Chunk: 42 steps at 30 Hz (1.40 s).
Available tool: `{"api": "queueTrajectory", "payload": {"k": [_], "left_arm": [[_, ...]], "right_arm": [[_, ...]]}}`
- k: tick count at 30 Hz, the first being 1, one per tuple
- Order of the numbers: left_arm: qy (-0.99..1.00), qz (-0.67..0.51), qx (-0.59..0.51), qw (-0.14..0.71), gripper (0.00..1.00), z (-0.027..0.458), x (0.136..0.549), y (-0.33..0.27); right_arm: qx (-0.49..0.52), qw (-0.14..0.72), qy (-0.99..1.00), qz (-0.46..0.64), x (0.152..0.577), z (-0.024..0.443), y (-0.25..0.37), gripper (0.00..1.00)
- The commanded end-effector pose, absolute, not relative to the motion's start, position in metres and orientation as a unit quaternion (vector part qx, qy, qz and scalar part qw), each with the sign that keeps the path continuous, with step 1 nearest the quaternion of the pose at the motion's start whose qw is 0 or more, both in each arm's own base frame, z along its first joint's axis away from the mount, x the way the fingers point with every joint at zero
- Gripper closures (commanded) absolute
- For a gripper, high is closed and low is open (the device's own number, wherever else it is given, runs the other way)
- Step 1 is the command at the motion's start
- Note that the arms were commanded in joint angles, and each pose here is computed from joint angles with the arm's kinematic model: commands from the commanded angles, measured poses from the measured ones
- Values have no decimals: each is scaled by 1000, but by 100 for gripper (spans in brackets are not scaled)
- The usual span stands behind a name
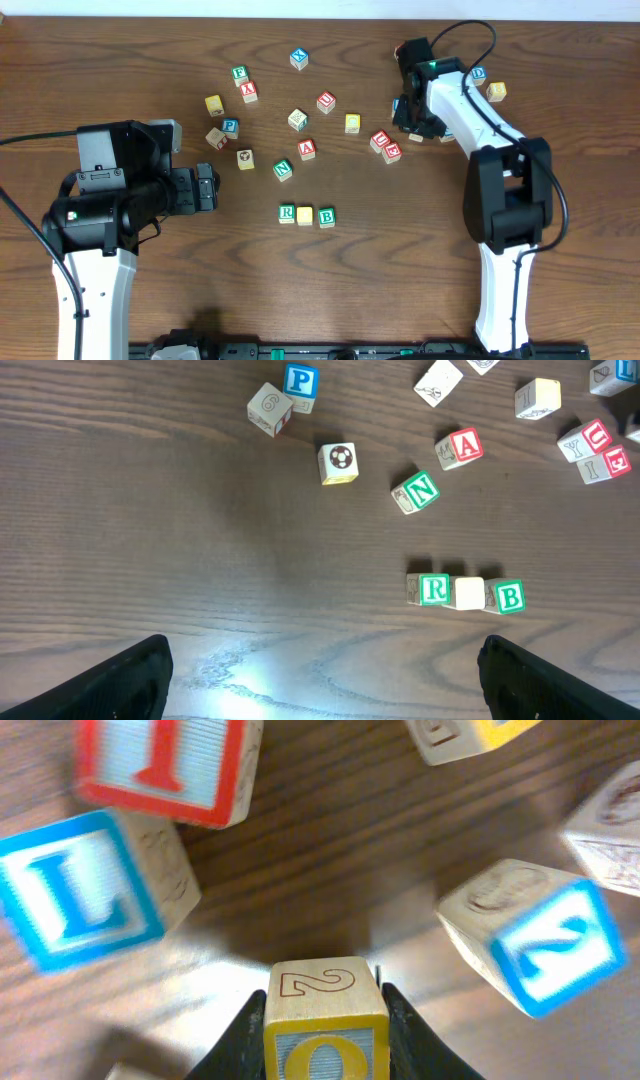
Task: Spell out ROBOT
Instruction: 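Lift the yellow O block and swing it toward the block row, then carry the O block to the right of the green B block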
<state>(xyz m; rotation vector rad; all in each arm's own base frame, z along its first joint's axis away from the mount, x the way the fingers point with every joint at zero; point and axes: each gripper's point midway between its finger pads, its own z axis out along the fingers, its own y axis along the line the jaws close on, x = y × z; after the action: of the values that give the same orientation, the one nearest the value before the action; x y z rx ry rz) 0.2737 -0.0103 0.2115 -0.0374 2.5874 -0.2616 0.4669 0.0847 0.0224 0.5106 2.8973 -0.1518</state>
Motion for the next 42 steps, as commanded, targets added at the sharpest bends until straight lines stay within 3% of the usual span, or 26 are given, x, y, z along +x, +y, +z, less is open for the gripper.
{"api": "queueTrajectory", "payload": {"k": [1,8,14,20,26,32,35,42], "left_arm": [[956,-101,-7,274,4,217,275,-11],[956,-101,-7,274,4,217,275,-11],[956,-101,-7,274,4,217,275,-11],[956,-101,-7,274,4,217,275,-11],[956,-101,-7,274,4,217,275,-11],[956,-101,-7,274,4,217,275,-11],[956,-101,-7,274,4,217,275,-11],[956,-101,-7,274,4,217,275,-11]], "right_arm": [[138,155,977,-39,471,87,85,81],[84,166,982,-4,447,143,95,78],[39,138,990,-8,421,155,96,78],[27,89,995,-24,398,149,92,85],[-5,63,998,-29,381,139,106,84],[-39,36,998,-37,361,101,126,87],[-64,23,997,-22,346,73,146,85],[-71,9,997,44,326,57,194,84]]}}
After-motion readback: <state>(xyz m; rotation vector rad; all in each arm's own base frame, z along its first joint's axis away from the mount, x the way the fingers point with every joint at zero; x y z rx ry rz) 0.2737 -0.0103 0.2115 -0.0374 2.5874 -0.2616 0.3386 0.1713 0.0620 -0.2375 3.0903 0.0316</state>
